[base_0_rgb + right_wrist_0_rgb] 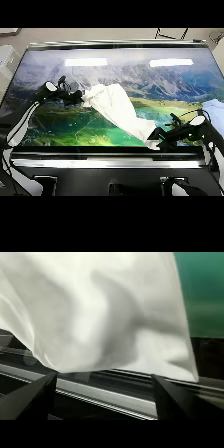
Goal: Fold the clothes and pants, and hang the long-sleeved shirts on hangers.
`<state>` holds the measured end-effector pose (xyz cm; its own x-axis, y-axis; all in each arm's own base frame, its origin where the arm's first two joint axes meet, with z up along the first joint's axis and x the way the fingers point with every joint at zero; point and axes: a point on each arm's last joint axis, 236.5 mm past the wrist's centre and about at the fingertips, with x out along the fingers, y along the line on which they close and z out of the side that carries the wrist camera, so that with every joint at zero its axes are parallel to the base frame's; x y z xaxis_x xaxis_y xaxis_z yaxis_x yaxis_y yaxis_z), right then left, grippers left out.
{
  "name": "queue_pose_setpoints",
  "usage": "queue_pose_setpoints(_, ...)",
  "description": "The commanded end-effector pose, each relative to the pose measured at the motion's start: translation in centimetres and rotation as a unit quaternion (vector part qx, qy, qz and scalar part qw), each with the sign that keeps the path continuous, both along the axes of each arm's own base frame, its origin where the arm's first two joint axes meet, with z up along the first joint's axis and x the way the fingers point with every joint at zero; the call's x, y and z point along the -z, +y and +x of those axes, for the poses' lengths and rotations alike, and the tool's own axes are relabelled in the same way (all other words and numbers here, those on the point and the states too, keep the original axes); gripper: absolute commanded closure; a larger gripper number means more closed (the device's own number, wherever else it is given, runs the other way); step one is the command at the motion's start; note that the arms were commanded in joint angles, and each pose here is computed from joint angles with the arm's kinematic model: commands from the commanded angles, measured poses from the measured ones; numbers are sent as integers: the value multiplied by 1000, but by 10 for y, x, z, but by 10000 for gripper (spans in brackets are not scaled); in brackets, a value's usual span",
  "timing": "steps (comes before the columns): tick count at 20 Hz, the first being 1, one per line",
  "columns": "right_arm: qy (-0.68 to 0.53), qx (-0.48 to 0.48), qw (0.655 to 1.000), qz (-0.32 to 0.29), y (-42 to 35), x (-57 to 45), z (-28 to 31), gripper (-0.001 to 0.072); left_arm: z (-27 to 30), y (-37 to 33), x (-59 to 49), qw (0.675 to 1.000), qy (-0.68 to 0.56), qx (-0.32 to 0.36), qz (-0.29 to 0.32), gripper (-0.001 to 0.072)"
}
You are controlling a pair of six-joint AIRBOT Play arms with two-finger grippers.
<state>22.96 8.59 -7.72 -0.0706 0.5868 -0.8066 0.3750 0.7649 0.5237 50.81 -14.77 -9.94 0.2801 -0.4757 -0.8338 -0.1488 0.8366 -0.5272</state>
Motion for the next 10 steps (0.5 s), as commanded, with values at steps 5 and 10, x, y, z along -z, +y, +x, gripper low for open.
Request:
queue_pose_setpoints(5,-70,45,996,-31,43,22,35,356,-8,-5,-31,999,-19,36,-1,688)
queue_pose_setpoints(10,-160,-21,986,-39,41,-33,72,680,-6,3,-113,986,-126,106,34,689)
